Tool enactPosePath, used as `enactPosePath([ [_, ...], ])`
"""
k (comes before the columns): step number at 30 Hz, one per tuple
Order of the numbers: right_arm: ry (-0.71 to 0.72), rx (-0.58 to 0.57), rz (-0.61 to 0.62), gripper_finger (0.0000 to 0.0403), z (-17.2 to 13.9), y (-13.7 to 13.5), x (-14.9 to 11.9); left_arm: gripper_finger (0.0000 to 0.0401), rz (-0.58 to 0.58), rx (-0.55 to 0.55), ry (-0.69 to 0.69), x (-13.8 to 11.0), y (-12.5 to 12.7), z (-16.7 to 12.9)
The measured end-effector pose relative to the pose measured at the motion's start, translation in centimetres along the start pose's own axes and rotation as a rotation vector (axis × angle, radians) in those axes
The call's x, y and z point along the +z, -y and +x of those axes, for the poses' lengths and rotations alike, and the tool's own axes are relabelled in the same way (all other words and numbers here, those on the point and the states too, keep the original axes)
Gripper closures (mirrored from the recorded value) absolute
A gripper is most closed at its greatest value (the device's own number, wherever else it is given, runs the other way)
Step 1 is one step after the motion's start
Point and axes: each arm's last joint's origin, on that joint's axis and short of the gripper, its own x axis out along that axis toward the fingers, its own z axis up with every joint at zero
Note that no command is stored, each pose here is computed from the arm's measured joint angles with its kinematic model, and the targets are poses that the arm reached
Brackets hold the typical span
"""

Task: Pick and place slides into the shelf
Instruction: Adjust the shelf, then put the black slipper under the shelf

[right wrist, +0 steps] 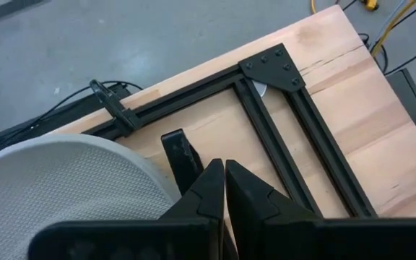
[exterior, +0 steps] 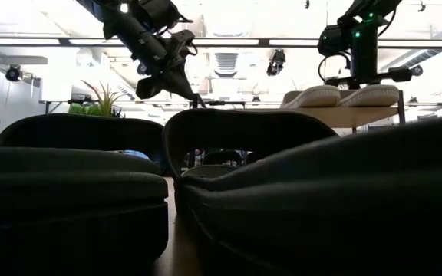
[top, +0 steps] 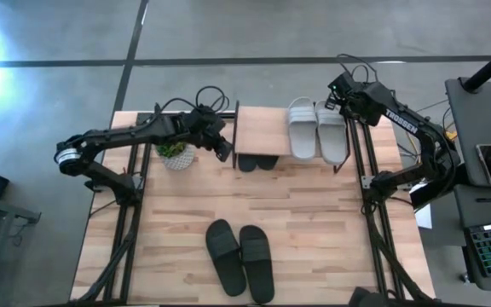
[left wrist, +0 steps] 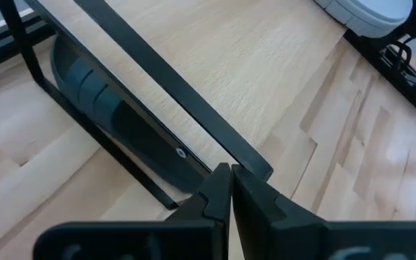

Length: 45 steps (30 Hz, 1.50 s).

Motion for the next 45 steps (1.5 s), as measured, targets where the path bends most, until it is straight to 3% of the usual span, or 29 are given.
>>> enactPosePath([
  [4,0.014,0.029,0.012,0.0394,0.0,-0.3,0.1,0.0401,-0.007,-0.012,-0.008,-0.2,0.4,0.0],
  [8,0.047,0.129,-0.017,0.0394,-0.2,-1.3,0.5,0.0401,-0.007,-0.014,-0.020,-0.4,0.6,0.0],
  [14,0.085,0.062,-0.029,0.0394,-0.8,-0.7,0.7,0.0401,0.033,0.089,-0.038,-0.9,0.3,-1.3],
  [20,0.160,0.083,-0.021,0.0394,-2.6,-0.6,1.2,0.0401,0.043,0.157,0.067,-0.4,0.2,-4.3],
  [23,0.244,0.144,-0.063,0.0394,-5.0,-0.9,1.4,0.0401,0.044,0.145,0.109,-0.3,0.4,-5.8],
  [26,0.226,0.296,-0.201,0.0394,-7.9,-1.9,0.9,0.0401,0.048,0.126,0.146,-0.2,0.6,-6.9],
  [30,0.077,0.500,-0.392,0.0394,-11.9,-2.8,-2.8,0.0401,0.077,0.116,0.166,-0.3,0.9,-7.7],
  [39,-0.247,0.543,-0.580,0.0394,-16.5,0.0,-14.7,0.0401,0.193,-0.012,0.092,-2.0,2.3,-7.6],
  [45,-0.387,0.494,-0.586,0.0394,-17.0,1.2,-20.4,0.0401,0.210,-0.035,0.030,-3.9,2.9,-6.6],
])
